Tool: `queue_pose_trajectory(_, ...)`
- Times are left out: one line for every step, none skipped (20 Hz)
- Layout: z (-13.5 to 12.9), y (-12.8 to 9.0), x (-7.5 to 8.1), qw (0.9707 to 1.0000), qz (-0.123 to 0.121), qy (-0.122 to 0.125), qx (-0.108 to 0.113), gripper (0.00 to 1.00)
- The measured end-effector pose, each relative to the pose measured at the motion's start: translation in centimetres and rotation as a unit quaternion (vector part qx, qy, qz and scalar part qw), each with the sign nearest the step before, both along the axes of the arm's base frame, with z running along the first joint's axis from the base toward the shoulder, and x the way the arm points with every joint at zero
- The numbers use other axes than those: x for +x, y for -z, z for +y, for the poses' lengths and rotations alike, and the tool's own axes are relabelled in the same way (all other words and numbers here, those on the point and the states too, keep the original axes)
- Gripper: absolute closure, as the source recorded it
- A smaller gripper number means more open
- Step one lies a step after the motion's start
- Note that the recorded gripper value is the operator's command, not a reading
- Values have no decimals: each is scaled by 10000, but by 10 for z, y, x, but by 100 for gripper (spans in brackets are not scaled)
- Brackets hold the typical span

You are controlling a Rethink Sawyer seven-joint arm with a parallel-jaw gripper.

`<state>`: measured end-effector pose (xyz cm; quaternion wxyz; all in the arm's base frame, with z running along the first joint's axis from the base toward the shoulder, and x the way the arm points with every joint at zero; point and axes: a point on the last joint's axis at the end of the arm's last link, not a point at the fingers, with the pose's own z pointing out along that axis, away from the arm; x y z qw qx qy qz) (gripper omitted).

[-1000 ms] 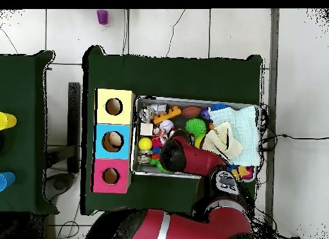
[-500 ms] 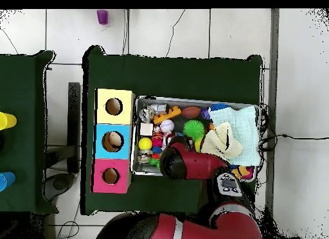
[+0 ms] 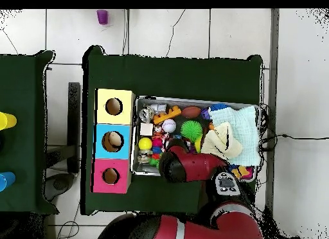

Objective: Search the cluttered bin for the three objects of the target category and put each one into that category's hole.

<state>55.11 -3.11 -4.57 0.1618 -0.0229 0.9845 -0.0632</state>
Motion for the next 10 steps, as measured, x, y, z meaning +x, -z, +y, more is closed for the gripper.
queue_pose_trajectory(0,0,0,10000,2,-14,-1,0)
queue_pose_trajectory(0,0,0,10000,1,-19,-1,0)
queue_pose_trajectory(0,0,-1,10000,3,-23,0,0)
queue_pose_trajectory(0,0,0,10000,2,-23,0,0)
queue_pose_trajectory(1,0,0,10000,3,-23,0,0)
queue_pose_trajectory(1,0,0,10000,3,-24,0,0)
queue_pose_trajectory(1,0,0,10000,2,-25,0,0)
queue_pose_trajectory(1,0,0,10000,1,-26,0,0)
queue_pose_trajectory(1,0,0,10000,0,-25,0,0)
queue_pose_trajectory(1,0,0,10000,-3,-25,-2,0)
